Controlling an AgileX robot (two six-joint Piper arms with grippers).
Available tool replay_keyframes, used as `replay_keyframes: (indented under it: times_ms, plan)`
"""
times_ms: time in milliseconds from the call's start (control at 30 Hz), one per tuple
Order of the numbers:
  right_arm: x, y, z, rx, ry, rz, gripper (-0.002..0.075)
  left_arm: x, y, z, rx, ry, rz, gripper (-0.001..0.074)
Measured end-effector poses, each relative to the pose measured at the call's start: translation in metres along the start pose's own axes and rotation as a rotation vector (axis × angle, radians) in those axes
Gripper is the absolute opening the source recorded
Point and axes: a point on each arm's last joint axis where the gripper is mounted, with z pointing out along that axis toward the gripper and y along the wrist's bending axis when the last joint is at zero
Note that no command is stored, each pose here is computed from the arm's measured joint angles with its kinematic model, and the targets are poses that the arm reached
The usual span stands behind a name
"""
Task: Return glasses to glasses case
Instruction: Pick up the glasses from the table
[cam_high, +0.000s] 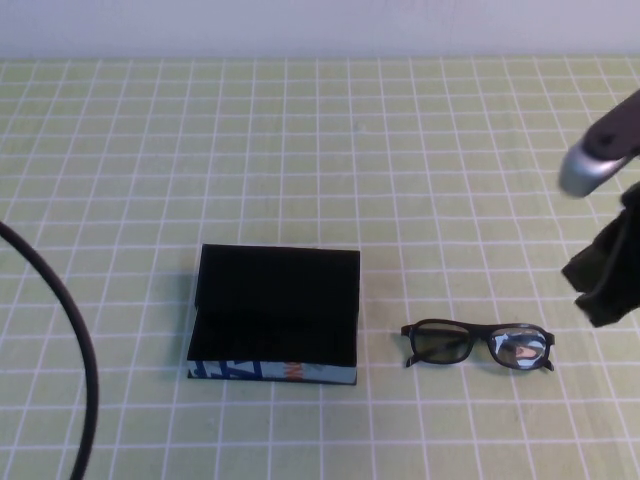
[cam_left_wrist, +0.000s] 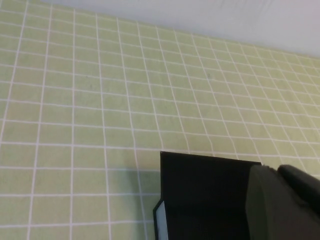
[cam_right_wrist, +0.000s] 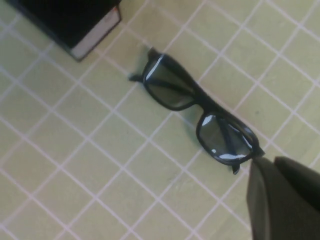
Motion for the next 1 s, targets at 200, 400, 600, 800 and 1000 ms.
replay_keyframes:
  times_ms: [200,400,600,800,1000]
  plan:
    - [-0.015,0.018,0.055,-0.024,0.151,-0.307,0.0023,0.000,0.000,0.002,0.003,0.005,0.000,-0.0003]
    - [-0.020,0.027,0.103,-0.039,0.212,-0.427,0.0287,0.003,0.000,0.002,0.005,0.039,0.000,-0.0003]
    - [-0.021,0.021,0.139,-0.024,0.242,-0.554,0.0393,0.006,0.000,0.001,0.008,0.071,-0.001,-0.0003]
    - [-0.016,0.017,0.162,-0.023,0.305,-0.601,0.0402,0.008,-0.001,0.001,0.009,0.089,-0.001,-0.0003]
    - [-0.011,0.016,0.182,-0.035,0.342,-0.608,0.0399,0.009,-0.001,0.001,0.010,0.104,-0.001,-0.0003]
